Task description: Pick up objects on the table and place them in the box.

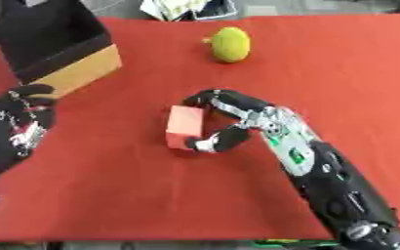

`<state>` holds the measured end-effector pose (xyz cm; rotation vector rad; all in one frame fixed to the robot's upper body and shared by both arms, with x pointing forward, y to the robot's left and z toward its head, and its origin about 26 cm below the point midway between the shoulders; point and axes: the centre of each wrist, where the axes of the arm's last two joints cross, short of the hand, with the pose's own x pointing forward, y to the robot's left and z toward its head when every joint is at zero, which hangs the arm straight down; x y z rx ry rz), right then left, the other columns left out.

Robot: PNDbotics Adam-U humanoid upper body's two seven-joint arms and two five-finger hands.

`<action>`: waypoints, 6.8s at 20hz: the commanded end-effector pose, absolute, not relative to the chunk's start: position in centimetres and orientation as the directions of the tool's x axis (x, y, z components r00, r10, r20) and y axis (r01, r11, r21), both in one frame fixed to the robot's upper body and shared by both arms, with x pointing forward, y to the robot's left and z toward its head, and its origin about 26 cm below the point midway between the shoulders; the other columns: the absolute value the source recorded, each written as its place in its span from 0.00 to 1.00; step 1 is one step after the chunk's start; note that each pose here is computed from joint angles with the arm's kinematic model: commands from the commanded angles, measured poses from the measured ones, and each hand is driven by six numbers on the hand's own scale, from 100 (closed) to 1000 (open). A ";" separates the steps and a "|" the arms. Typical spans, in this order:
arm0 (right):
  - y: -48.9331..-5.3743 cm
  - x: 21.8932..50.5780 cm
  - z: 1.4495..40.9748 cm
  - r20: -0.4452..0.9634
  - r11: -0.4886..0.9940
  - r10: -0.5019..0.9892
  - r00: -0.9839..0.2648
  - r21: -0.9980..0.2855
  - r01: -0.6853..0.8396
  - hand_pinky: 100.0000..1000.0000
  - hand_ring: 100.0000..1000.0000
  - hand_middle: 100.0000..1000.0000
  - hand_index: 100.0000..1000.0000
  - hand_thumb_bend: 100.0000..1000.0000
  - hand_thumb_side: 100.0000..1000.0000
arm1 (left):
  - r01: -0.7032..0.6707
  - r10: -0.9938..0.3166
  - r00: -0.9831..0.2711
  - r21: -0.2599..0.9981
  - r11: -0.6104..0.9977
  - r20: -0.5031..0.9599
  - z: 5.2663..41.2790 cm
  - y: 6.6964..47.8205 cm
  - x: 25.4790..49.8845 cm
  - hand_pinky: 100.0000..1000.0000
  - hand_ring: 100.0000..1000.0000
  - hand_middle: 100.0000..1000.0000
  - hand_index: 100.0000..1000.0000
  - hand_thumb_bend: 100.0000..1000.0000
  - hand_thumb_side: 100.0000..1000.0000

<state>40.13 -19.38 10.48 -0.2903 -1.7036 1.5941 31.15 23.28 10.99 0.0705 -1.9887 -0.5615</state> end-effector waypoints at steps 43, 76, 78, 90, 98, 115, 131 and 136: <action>-13.5 47.6 29.9 0.010 0.274 0.659 -0.752 -0.934 0.227 0.71 0.73 0.64 0.55 0.17 0.07 | 0.315 -0.225 -0.542 0.444 0.839 0.810 12.3 20.8 31.5 0.57 0.72 0.74 0.79 0.28 0.45; -18.4 49.3 28.3 0.044 0.250 0.867 -0.496 -0.899 0.359 0.71 0.76 0.76 0.91 0.34 0.37 | 0.304 -0.238 -0.524 0.440 0.845 0.818 11.8 21.3 31.4 0.57 0.72 0.73 0.80 0.28 0.45; -20.0 49.4 28.0 0.067 0.248 0.878 -0.474 -0.910 0.332 0.72 0.77 0.76 0.90 0.33 0.38 | 0.297 -0.242 -0.519 0.439 0.848 0.819 11.7 21.4 31.4 0.57 0.72 0.73 0.80 0.28 0.45; -27.1 49.9 22.7 0.173 0.220 0.952 -0.253 -0.960 0.173 0.72 0.78 0.78 0.87 0.29 0.44 | 0.278 -0.255 -0.505 0.436 0.856 0.824 11.4 21.9 31.2 0.58 0.72 0.74 0.80 0.28 0.45; -29.2 50.0 19.1 0.203 0.214 0.969 -0.142 -0.974 0.072 0.73 0.78 0.78 0.82 0.28 0.46 | 0.278 -0.256 -0.503 0.435 0.857 0.825 11.3 21.9 31.2 0.58 0.72 0.74 0.80 0.28 0.46; -26.8 50.1 19.9 0.182 0.229 0.952 -0.245 -0.957 0.179 0.68 0.71 0.64 0.34 0.00 0.00 | 0.285 -0.251 -0.505 0.434 0.855 0.826 11.3 21.8 31.2 0.58 0.72 0.74 0.80 0.27 0.46; -15.7 50.0 27.9 0.124 0.311 0.825 -0.552 -0.914 0.259 0.69 0.71 0.65 0.36 0.00 0.00 | 0.336 -0.227 -0.525 0.444 0.830 0.821 11.6 20.7 31.4 0.58 0.72 0.74 0.80 0.26 0.46; -13.4 49.9 28.1 0.107 0.308 0.801 -0.588 -0.917 0.253 0.69 0.72 0.65 0.38 0.00 0.00 | 0.354 -0.215 -0.536 0.448 0.821 0.816 12.0 20.3 31.5 0.58 0.72 0.74 0.80 0.26 0.46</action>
